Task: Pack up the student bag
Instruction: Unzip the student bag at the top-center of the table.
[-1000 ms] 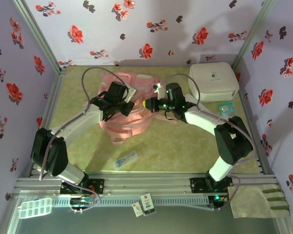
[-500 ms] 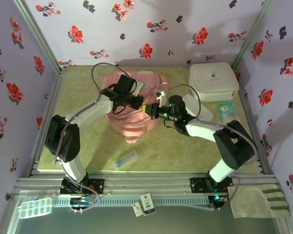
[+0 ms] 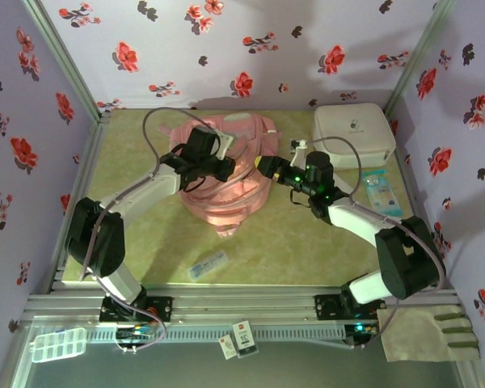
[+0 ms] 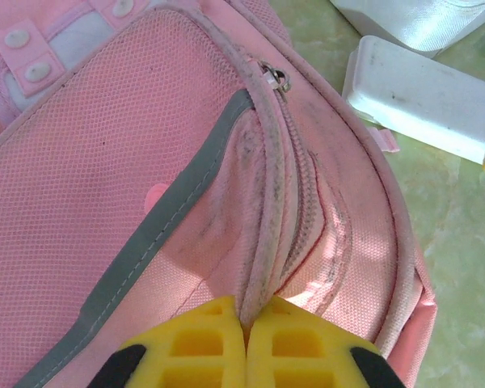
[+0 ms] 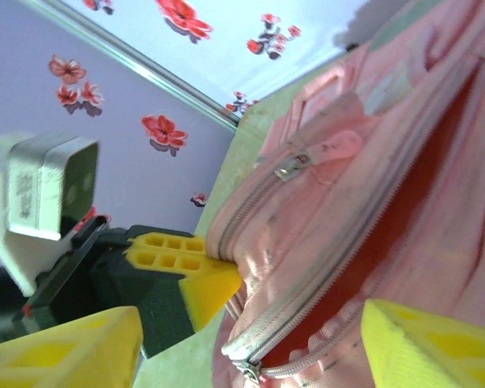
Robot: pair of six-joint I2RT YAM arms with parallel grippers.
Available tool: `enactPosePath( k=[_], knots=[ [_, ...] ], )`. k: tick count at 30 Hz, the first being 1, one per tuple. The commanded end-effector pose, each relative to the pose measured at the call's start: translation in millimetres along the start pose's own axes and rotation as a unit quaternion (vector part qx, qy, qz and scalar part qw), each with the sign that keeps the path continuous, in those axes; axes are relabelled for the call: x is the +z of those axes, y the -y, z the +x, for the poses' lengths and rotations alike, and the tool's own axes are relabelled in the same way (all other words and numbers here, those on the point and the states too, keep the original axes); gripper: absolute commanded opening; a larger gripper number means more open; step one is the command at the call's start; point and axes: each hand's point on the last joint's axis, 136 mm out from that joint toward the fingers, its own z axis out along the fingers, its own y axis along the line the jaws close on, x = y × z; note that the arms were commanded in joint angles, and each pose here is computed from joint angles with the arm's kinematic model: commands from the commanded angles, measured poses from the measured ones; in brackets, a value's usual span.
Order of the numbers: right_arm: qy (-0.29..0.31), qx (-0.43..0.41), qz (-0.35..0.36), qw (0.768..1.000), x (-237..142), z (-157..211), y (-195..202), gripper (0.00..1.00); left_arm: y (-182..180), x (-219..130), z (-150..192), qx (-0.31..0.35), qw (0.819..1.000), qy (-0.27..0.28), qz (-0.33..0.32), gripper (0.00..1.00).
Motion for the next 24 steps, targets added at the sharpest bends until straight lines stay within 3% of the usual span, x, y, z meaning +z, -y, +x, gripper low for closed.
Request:
enactPosePath(
  k=[1, 10, 22, 24],
  knots=[
    [-0.031, 0.068, 0.027, 0.997, 8, -2, 4, 0.75, 11, -32, -47, 0.035, 0.995, 0.092, 0.016, 0.0],
    [-0.087, 0.151, 0.047, 0.984, 39, -4, 9, 0.78, 14, -32, -43, 0.057, 0.994, 0.09, 0.026, 0.0],
    [-0.083, 0.188, 0.074, 0.976, 63, -14, 19, 0.8, 15, -32, -35, 0.056, 0.995, 0.077, 0.028, 0.0],
    [-0.094, 0.199, 0.06, 0.974, 72, -13, 16, 0.79, 15, -34, -33, 0.057, 0.996, 0.07, 0.027, 0.04]
  ],
)
